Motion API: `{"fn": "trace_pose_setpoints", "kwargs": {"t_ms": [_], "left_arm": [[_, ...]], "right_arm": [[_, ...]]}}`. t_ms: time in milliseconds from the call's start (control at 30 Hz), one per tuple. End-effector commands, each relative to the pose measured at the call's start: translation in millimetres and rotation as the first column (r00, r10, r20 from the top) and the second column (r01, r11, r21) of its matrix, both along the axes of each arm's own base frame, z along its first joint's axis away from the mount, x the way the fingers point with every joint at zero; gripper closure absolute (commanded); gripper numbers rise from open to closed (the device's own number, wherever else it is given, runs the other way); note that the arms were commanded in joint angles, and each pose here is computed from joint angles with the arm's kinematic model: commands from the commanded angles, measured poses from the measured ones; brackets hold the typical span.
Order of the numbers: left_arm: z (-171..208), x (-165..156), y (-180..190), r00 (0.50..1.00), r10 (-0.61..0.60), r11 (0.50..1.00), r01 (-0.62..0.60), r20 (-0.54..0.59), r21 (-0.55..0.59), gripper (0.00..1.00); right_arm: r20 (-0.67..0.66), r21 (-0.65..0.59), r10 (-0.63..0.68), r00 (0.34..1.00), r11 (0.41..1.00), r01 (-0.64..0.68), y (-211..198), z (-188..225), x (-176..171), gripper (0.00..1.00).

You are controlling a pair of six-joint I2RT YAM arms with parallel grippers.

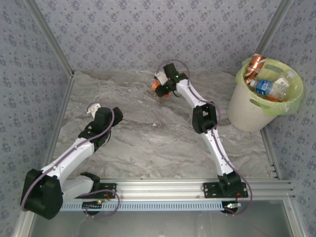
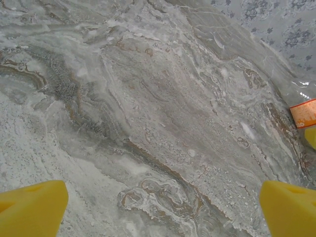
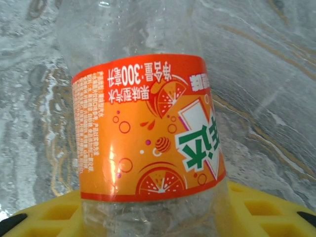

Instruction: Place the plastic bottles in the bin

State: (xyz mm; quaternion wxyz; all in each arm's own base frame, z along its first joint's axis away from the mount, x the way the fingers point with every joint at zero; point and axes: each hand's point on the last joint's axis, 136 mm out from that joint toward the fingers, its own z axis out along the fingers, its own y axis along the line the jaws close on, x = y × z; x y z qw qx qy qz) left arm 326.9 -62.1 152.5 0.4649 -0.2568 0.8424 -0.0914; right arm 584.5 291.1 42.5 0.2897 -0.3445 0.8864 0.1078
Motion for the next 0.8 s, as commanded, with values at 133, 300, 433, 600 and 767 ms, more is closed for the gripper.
{"fn": "trace_pose_setpoints", "kwargs": {"t_ms": [133, 300, 433, 600, 767], "left_arm": [[8.1, -1.6, 3.5, 0.999, 0.015, 1.0, -0.014, 0.029, -0.017, 0.01], [6.3, -2.1, 3.1, 0.999, 0.017, 0.999, -0.016, 0.032, -0.028, 0.0], [5.0, -1.1, 2.1, 0.999, 0.013, 0.999, -0.012, 0.032, -0.03, 0.01], [6.2, 2.6, -2.0, 0.999, -0.002, 0.999, 0.003, 0.034, -0.035, 0.01], [6.1, 5.5, -6.4, 0.999, -0.013, 0.999, 0.015, 0.034, -0.052, 0.01]], "right_arm": [[0.103, -0.017, -0.09, 0.991, 0.996, 0.093, -22.3, 62.5, -12.2, 0.55], [0.098, -0.011, -0.07, 0.993, 0.997, 0.072, -33.3, 85.8, -46.9, 0.55], [0.089, 0.019, -0.095, 0.992, 0.995, 0.093, -49.9, 93.3, -82.3, 0.55], [0.081, 0.034, -0.124, 0.989, 0.992, 0.122, -69.7, 103.6, -122.5, 0.55], [0.069, 0.052, -0.19, 0.979, 0.981, 0.187, -90.8, 105.1, -157.4, 0.55]]}}
